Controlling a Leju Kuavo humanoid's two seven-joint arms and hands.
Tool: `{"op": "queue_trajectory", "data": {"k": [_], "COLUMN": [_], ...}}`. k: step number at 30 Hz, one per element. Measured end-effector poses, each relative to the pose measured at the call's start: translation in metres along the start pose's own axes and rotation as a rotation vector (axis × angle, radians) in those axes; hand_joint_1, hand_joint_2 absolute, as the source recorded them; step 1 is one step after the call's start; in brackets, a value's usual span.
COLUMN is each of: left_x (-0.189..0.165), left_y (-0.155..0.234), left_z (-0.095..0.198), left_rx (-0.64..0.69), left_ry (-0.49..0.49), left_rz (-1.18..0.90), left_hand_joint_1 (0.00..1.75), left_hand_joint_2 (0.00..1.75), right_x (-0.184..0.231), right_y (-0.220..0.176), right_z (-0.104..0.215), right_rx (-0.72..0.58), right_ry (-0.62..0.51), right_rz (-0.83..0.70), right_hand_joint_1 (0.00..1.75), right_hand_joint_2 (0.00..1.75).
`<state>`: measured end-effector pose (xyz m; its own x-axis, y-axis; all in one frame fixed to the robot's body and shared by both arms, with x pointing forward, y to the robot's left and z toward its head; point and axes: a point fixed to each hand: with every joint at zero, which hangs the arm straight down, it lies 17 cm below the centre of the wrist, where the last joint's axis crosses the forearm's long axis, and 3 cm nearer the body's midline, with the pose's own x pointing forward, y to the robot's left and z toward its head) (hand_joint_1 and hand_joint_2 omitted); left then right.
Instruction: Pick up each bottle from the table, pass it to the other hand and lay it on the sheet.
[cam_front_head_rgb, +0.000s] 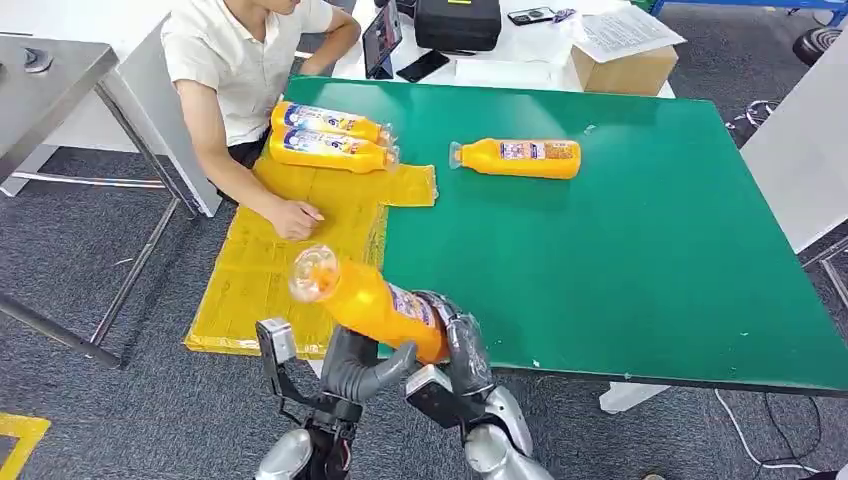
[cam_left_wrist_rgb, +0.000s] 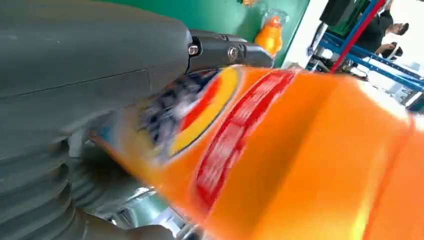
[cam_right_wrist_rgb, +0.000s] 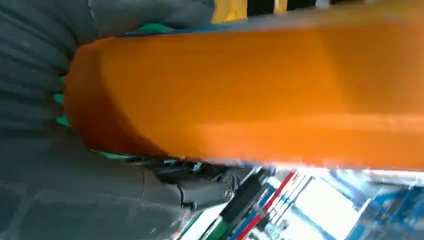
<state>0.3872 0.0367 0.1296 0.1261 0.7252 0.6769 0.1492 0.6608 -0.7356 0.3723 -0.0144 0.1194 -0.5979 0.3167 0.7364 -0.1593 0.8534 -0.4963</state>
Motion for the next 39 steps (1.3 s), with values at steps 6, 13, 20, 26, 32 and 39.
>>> {"op": "queue_trajectory", "data": {"k": [6,13,20,26,32,39], "left_x": [0.002,0.005,0.01,0.032,0.05,0.061], "left_y": [0.012,0.018,0.02,0.012,0.006,0.003], "left_z": [-0.007,-0.009,-0.013,-0.014,-0.009,-0.002], "left_rx": [0.032,0.043,0.044,-0.024,-0.074,-0.09], "left_ry": [0.021,0.009,-0.007,-0.068,-0.126,-0.155], "left_rz": [0.06,0.063,0.088,0.143,0.156,0.158], "left_hand_joint_1": [0.0,0.0,1.75,1.75,1.75,1.75], "left_hand_joint_2": [1.75,1.75,1.75,1.75,1.75,1.75], "right_x": [0.007,0.008,0.011,0.017,0.022,0.024], "right_y": [0.02,0.028,0.03,0.051,0.054,0.053], "right_z": [-0.001,-0.003,-0.005,0.003,0.004,0.007], "right_rx": [0.064,0.093,0.094,0.182,0.193,0.181], "right_ry": [-0.033,-0.045,-0.047,-0.03,-0.044,-0.049], "right_rz": [0.016,0.023,-0.016,-0.161,-0.182,-0.17], "right_hand_joint_1": [1.75,1.75,0.09,0.0,0.0,0.0], "right_hand_joint_2": [1.75,1.75,1.75,0.0,0.0,0.0]}}
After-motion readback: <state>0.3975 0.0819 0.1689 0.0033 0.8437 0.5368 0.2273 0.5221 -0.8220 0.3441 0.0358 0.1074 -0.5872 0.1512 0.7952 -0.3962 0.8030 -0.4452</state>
